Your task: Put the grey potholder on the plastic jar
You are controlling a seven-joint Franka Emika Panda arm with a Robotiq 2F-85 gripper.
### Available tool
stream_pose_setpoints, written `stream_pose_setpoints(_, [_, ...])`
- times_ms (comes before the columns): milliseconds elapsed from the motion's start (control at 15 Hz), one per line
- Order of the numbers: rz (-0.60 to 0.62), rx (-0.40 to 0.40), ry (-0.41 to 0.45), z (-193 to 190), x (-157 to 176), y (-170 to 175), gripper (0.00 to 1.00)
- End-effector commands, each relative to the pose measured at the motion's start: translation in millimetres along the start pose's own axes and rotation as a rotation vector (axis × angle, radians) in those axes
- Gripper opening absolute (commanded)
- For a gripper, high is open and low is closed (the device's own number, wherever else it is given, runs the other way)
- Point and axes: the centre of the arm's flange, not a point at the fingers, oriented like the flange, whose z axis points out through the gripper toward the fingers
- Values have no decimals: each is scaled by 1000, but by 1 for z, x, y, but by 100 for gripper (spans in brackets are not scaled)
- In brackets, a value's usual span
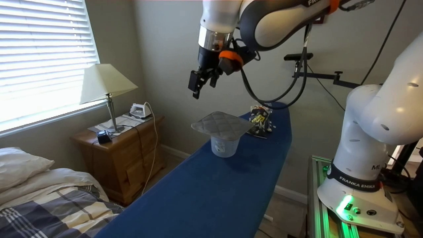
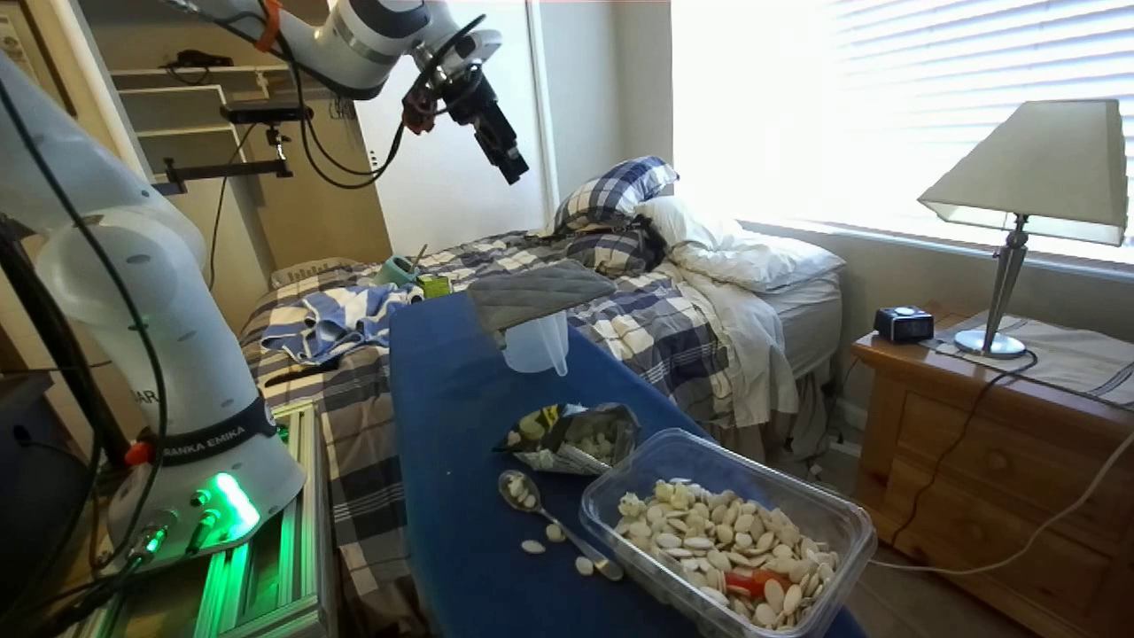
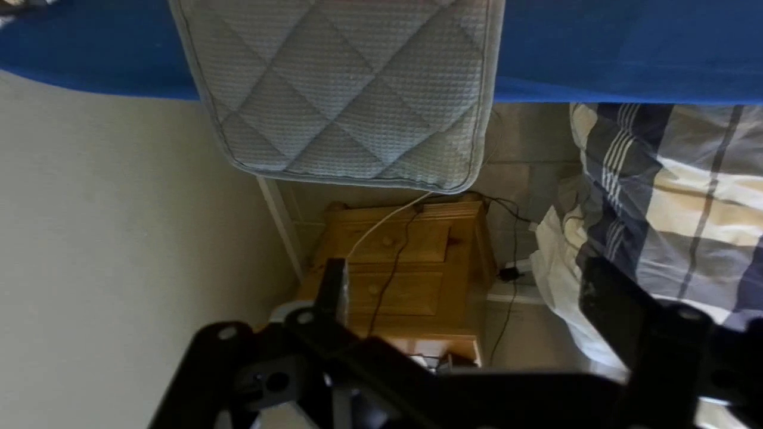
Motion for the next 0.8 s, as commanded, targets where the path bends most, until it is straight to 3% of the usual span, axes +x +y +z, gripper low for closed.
stream_pose_setpoints(0, [191, -65, 1, -19, -30, 22, 100])
stream_pose_setpoints(467, [513, -208, -34, -25, -52, 42, 100])
stream_pose_setpoints(733, [472, -198, -45, -21, -44, 39, 100])
